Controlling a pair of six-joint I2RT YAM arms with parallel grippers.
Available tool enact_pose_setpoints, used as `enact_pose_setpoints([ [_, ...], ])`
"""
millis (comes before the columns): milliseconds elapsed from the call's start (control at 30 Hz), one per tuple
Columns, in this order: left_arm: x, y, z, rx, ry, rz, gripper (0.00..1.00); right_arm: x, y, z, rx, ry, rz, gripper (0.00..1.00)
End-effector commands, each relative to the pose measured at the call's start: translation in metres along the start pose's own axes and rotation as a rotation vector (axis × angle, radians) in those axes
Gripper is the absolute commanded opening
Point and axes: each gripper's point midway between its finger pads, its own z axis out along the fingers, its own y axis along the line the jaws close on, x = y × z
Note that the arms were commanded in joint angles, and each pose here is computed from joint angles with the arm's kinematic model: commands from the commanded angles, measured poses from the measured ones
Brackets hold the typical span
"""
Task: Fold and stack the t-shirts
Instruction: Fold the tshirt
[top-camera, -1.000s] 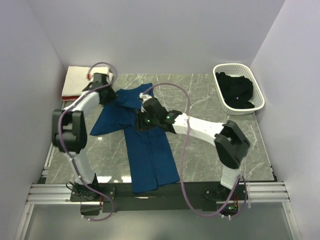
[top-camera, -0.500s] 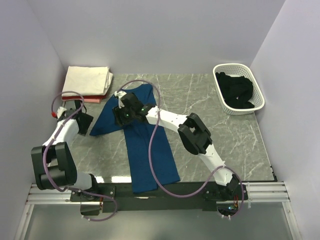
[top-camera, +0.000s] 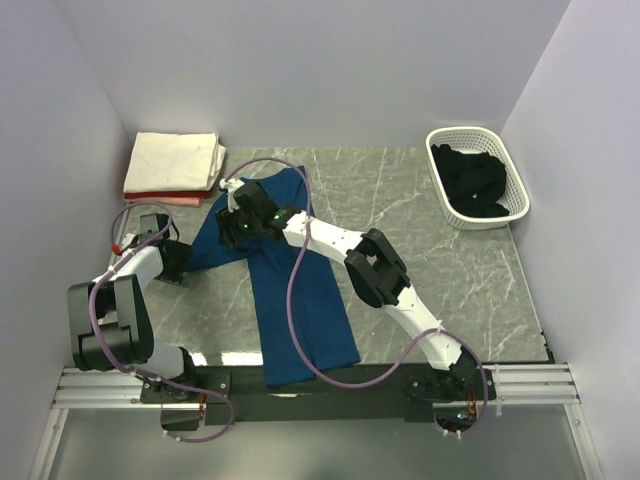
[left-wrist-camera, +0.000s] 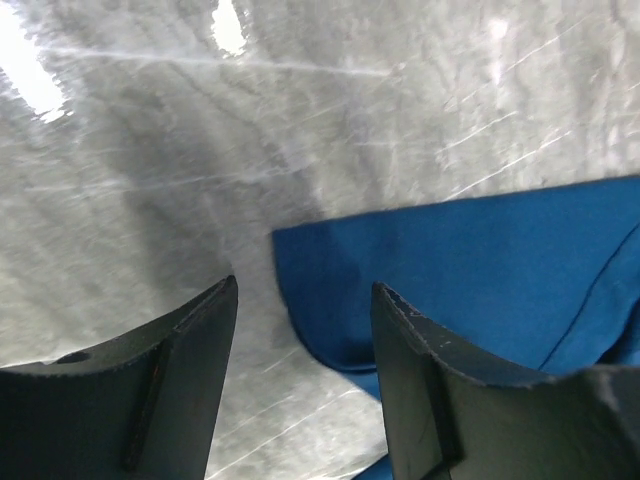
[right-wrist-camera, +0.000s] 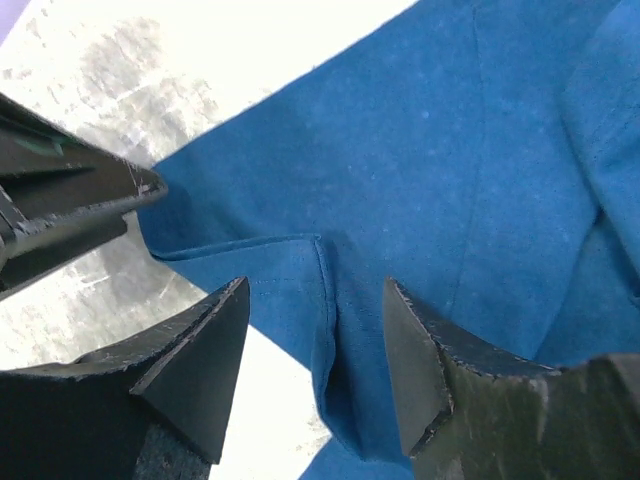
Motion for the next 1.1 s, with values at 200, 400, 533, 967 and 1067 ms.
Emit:
enact_pose_setpoints([
  [200, -0.003, -0.009, 0.009, 0.019, -0.009, -0.035, 0.53, -0.003, 0.019, 0.020, -0.068, -0.027, 0.004, 0.62],
  [400, -0.003, -0.011, 0.010, 0.024, -0.006, -0.029, 0.35, -0.001, 0.019, 0.022, -0.069, -0.030, 0.015, 0.59],
  [533, -0.006, -0.015, 0.009, 0.039, -0.013, -0.018, 0.15, -0.003, 0.018, 0.021, -0.059, -0.034, 0.012, 0.48],
  [967, -0.051, -0.095, -0.029, 0.211, -0.092, 0.058, 0.01, -0.050, 0.001, -0.029, 0.029, -0.152, 0.043, 0.09],
  [1067, -0.058, -0.123, -0.040, 0.272, -0.093, 0.089, 0.01, -0.065, -0.005, -0.048, 0.053, -0.199, 0.067, 0.08],
])
